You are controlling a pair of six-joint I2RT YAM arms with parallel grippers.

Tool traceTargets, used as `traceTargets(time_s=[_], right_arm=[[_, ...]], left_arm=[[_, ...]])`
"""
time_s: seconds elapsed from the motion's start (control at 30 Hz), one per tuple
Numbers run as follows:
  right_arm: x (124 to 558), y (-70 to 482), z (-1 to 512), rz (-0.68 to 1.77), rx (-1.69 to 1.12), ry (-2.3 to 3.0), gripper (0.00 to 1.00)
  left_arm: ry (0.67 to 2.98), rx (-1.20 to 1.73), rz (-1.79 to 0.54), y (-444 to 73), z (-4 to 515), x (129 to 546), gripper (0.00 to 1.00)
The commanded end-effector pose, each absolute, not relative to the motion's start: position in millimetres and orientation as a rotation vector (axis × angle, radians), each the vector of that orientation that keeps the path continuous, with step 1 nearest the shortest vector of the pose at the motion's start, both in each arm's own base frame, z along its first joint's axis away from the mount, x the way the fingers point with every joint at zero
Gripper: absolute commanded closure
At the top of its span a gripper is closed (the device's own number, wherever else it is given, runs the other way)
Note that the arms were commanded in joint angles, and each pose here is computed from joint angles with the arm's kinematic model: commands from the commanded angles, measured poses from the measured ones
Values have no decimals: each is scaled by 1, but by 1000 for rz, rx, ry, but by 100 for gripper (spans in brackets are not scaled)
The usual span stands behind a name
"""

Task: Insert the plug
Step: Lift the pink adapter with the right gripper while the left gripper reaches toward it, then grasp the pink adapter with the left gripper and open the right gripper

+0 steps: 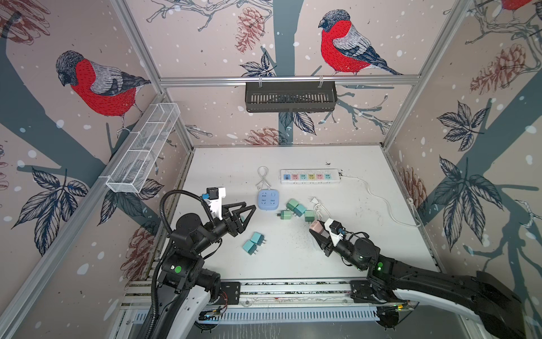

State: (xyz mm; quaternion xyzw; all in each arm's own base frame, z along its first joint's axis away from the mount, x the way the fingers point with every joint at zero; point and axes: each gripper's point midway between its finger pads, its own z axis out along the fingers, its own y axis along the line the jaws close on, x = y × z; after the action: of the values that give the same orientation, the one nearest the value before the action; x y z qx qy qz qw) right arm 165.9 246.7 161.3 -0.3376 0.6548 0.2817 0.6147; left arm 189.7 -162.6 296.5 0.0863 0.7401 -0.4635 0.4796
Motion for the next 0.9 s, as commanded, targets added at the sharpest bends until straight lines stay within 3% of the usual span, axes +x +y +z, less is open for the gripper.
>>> traceTargets(time_s=[0.0,0.33,0.87], right_arm=[[156,258,177,672,-831,1427,99],[152,263,176,647,-859,1416,100],[143,255,188,684,-838,1339,99]], left_arm=[[1839,240,-1061,-179,289,198,37],[2016,560,-983,-308,259,181,43],[2161,776,-957,-356,220,168,39]])
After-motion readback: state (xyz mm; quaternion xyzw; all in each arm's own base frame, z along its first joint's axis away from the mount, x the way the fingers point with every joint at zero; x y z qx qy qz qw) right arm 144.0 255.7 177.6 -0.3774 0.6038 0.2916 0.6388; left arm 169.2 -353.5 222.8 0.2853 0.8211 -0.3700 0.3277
